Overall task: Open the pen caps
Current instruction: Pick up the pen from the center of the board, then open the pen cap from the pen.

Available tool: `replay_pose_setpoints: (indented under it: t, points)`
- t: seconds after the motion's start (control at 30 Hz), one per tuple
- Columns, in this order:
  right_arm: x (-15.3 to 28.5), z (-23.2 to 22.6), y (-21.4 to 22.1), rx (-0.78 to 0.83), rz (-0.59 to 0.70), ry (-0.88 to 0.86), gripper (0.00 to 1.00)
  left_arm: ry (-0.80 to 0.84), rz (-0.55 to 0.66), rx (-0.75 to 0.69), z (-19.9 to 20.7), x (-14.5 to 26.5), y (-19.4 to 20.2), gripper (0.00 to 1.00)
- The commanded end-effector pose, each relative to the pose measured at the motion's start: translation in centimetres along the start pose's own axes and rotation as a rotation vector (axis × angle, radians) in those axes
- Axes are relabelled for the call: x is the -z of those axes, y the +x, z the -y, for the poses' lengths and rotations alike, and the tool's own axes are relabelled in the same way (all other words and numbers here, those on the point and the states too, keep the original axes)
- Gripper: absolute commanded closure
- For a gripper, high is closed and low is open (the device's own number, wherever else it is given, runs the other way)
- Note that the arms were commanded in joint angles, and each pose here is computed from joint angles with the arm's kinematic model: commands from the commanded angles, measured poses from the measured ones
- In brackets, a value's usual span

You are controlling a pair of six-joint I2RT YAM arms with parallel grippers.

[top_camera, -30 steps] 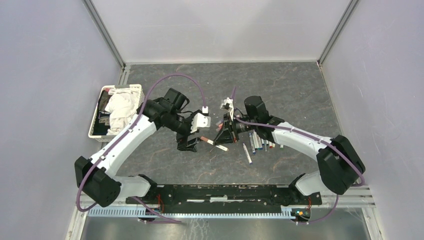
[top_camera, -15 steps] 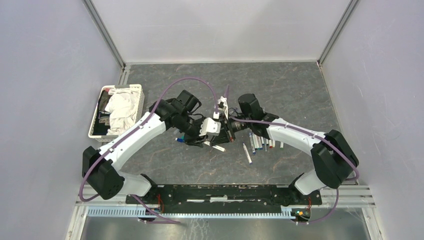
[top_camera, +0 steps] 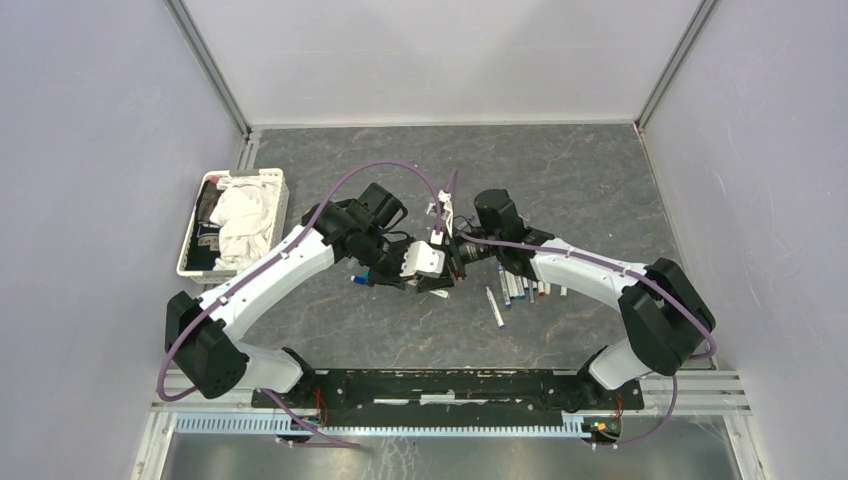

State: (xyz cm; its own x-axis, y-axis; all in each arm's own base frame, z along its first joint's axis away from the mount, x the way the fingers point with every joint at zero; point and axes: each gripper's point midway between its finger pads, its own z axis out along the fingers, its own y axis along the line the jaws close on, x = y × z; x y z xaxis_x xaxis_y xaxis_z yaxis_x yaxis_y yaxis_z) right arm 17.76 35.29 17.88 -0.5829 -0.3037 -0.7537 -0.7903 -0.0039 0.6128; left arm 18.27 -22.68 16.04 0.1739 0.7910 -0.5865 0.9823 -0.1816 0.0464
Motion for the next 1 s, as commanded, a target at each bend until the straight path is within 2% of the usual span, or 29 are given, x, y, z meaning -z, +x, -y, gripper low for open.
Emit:
replay_pose_setpoints:
  t: [0.0, 0.13, 0.27, 0.37, 0.43, 0.7, 0.97]
  points:
    - [-1.0, -2.2, -1.5, 0.014, 0.071, -0.089, 0.51, -0.043, 0.053, -0.026, -0.9, 1.1, -1.9, 0.98]
    - [-1.0, -3.1, -1.3, 0.013, 0.078, -0.131, 0.52, -0.035, 0.117, -0.008, -0.5, 1.7, -3.4, 0.98]
    - [-0.6, -3.9, -1.2, 0.019, 0.096, -0.151, 0.63, -0.033, 0.167, 0.001, -0.2, 2.4, -4.6, 0.98]
    - [-0.4, -4.2, -1.2, 0.021, 0.094, -0.159, 0.81, -0.029, 0.190, 0.009, -0.1, 2.5, -5.1, 0.98]
    - [-0.3, -4.2, -0.9, 0.021, 0.081, -0.151, 1.00, -0.029, 0.186, 0.010, -0.1, 2.5, -5.1, 0.98]
    - [1.9, -1.4, 1.9, 0.042, -0.023, 0.043, 1.00, -0.077, 0.027, -0.039, -1.3, 3.7, -1.7, 0.98]
    - [4.6, 2.0, 5.3, -0.007, -0.115, 0.261, 1.00, -0.143, -0.054, 0.048, -5.4, 7.5, 3.9, 0.98]
